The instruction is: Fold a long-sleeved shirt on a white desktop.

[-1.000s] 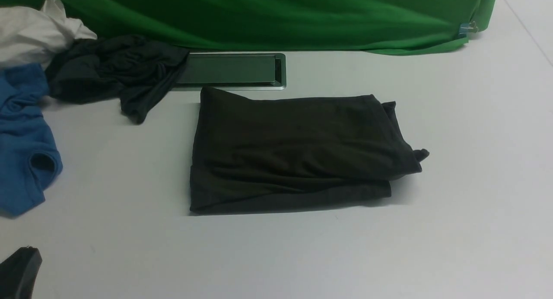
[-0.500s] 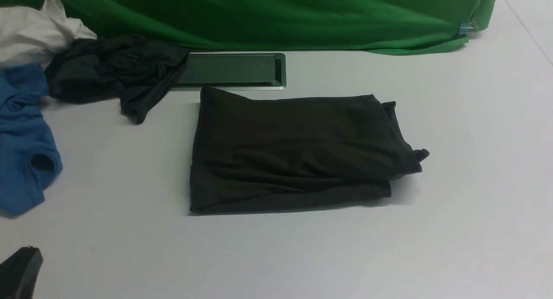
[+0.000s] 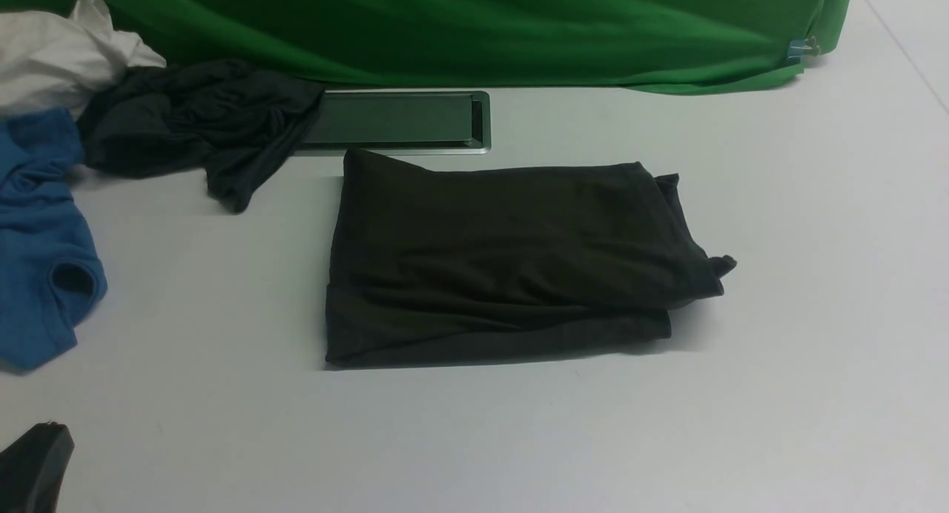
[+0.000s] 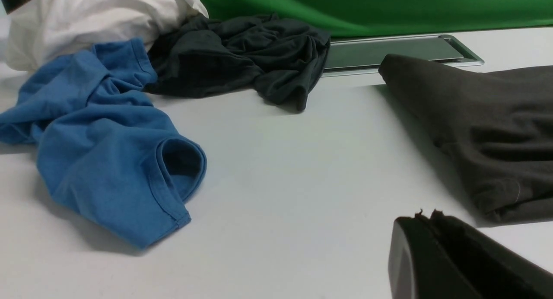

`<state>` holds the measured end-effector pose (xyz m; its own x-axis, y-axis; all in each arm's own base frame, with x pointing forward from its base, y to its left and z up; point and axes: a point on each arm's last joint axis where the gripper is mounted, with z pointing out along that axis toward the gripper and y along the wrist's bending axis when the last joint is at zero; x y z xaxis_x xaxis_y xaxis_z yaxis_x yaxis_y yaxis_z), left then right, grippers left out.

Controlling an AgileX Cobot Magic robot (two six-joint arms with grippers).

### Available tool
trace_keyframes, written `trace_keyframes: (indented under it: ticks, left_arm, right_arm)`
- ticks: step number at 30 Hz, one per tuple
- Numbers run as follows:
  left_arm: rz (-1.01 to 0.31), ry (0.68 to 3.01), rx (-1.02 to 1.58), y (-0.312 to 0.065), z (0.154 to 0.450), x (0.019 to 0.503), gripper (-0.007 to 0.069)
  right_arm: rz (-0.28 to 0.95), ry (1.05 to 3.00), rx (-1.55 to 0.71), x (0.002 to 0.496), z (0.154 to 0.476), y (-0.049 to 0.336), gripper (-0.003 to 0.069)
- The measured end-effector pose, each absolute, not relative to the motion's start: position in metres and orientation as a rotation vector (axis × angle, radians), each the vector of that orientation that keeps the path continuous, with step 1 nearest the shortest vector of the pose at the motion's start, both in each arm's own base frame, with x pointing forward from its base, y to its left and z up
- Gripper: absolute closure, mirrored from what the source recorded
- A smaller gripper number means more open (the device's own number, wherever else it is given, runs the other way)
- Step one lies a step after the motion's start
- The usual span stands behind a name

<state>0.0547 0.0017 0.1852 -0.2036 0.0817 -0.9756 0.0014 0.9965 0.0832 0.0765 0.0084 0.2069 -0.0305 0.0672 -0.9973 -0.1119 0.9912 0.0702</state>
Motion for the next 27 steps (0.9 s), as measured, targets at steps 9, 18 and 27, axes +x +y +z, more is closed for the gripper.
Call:
trace_keyframes:
  ticks: [9, 18, 27]
  left_arm:
    - [0.073, 1.774, 0.061, 0.002, 0.185, 0.055, 0.0607]
    - [0.073, 1.774, 0.061, 0.002, 0.185, 0.055, 0.0607]
    - [0.073, 1.774, 0.061, 0.002, 0.185, 0.055, 0.0607]
  right_arm:
    - [-0.092, 1.424, -0.078, 0.062, 0.219, -0.001, 0.0421]
    - [-0.163, 1.640, -0.034, 0.056, 0.197, -0.004, 0.0421]
    - [-0.109, 1.736, -0.001, 0.056, 0.188, -0.003, 0.0421]
